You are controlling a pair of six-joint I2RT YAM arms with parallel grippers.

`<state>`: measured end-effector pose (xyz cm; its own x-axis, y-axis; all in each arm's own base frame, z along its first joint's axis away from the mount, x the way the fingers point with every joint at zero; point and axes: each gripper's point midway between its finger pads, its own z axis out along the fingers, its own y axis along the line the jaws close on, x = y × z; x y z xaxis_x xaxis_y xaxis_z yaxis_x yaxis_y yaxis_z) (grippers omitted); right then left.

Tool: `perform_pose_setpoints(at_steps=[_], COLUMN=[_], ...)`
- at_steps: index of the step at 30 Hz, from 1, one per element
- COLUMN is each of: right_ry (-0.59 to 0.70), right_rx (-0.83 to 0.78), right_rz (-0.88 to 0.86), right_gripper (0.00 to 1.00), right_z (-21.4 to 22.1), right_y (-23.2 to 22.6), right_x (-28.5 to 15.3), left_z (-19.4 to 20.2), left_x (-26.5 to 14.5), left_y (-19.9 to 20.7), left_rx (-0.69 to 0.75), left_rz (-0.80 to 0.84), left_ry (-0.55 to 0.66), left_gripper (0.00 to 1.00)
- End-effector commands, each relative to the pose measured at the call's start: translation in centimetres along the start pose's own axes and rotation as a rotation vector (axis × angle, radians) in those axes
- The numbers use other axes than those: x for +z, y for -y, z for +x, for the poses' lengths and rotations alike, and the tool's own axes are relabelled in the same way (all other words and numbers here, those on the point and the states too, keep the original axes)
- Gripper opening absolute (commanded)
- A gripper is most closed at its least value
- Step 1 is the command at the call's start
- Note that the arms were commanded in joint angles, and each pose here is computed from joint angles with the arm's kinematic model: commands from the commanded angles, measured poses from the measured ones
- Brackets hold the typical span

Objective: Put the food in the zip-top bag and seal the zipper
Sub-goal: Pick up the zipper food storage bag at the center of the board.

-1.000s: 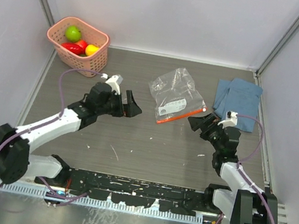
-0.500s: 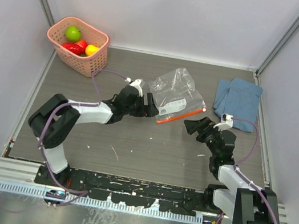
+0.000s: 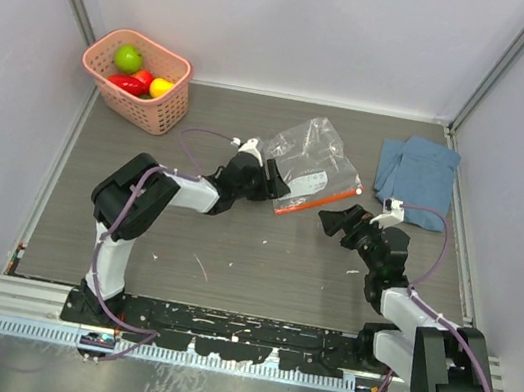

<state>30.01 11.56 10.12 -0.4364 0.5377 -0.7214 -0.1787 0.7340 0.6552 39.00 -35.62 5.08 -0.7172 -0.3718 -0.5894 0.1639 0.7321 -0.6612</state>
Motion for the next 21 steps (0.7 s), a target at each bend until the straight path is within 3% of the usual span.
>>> perform_pose_setpoints(at_steps=[1, 6, 13, 21], right_ry=[0.067, 0.072, 0.095, 0.137], right_rx=[-0.046, -0.041, -0.045, -0.027], right_rz=[-0.033, -0.042, -0.063, -0.101], right_gripper=[0.96, 0.95, 0.94, 0.92], right_z=[-1.8, -1.8, -2.3, -3.3], right_y=[-1.0, -1.2, -1.8, -3.2], right_x=[0.4, 0.3, -0.2, -1.1], left_z=[-1.1, -1.2, -1.7, -3.0], left_x=[1.0, 0.6, -1.3, -5.2], left_y=[2.3, 2.7, 3.8, 5.4], left_rx=[-0.016, -0.036, -0.099, -0.203], left_rz=[0.077, 0.108, 0.2, 0.321], left_ry=[0.046, 0.061, 0.122, 0.209], left_gripper=[0.59, 0.38, 0.0, 0.0])
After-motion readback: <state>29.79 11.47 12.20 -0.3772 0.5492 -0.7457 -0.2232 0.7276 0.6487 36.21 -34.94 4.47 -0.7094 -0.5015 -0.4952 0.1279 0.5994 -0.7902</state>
